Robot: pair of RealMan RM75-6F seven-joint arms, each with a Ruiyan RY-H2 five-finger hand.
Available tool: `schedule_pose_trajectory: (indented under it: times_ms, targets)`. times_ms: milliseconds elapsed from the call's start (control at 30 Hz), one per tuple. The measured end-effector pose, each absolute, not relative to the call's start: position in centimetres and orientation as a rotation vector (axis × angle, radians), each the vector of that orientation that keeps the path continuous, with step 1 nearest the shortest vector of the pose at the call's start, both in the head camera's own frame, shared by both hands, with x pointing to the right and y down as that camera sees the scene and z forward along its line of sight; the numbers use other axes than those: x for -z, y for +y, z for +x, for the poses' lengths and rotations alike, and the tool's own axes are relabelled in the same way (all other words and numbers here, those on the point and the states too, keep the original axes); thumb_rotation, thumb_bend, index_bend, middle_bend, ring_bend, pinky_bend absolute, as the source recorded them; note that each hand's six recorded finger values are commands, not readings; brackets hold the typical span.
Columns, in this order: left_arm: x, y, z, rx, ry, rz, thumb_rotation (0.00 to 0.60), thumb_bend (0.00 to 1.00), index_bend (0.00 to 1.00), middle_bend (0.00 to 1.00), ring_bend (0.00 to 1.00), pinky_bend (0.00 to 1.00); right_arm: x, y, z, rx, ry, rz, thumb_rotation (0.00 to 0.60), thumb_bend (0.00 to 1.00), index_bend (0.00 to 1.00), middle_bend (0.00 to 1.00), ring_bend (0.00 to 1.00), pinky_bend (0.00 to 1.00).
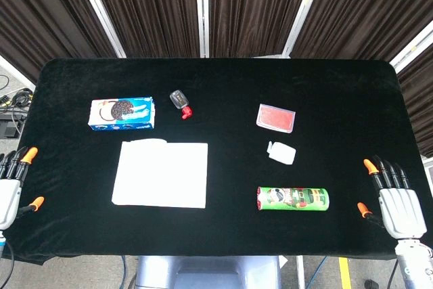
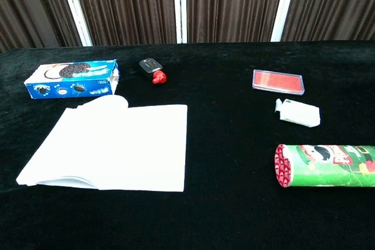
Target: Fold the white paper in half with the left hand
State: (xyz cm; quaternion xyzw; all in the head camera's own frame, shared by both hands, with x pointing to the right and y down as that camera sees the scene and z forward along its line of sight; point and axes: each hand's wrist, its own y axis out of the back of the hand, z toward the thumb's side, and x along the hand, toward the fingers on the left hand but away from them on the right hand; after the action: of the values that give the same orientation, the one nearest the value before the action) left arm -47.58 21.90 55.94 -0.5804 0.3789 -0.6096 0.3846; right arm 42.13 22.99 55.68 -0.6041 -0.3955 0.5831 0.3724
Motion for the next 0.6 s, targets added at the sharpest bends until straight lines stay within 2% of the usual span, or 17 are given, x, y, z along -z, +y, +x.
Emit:
schedule_pose_trajectory:
  times_ms: [600]
  targets:
    - [-56.38, 22.06, -47.15, 1.543, 0.963, -1.503, 0.6, 0.17, 0.0, 0.0, 0.0, 0.0, -55.73, 22.89, 42.34, -1.507, -1.032, -1.544, 0.6, 0.14, 0.03, 0.0, 0.0, 0.0]
